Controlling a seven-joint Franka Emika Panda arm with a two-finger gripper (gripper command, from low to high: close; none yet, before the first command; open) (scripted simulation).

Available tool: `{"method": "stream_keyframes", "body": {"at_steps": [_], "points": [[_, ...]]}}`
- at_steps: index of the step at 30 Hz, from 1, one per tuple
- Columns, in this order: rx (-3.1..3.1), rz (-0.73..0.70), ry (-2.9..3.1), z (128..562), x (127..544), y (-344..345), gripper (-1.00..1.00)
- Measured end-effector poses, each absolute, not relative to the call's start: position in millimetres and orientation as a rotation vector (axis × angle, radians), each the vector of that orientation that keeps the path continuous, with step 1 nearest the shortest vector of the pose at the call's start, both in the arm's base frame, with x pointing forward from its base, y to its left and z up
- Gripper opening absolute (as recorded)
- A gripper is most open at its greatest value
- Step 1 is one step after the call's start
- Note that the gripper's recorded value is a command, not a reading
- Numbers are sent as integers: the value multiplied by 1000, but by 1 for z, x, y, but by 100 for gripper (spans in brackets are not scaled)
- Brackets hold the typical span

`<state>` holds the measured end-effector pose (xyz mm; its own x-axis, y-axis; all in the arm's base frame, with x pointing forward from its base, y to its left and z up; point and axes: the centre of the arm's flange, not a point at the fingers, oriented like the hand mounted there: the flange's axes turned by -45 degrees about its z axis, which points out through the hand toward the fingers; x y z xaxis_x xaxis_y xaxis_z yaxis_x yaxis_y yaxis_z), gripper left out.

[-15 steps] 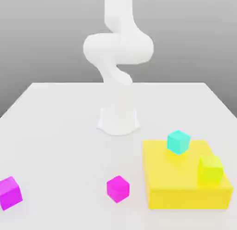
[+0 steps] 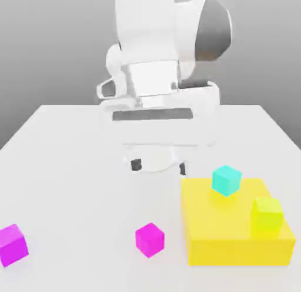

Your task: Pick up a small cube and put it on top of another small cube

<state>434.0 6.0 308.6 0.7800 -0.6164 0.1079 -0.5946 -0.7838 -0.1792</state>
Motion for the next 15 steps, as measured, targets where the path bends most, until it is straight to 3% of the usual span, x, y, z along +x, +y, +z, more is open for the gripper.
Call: {"method": "stream_keyframes", "body": {"at_steps": [6,14,15], "points": [[-2835,-23,1321,199,386,-2,0],[-2839,-5,1354,133,380,-2,0],[-2837,-2,1354,127,379,-2,-100]]}}
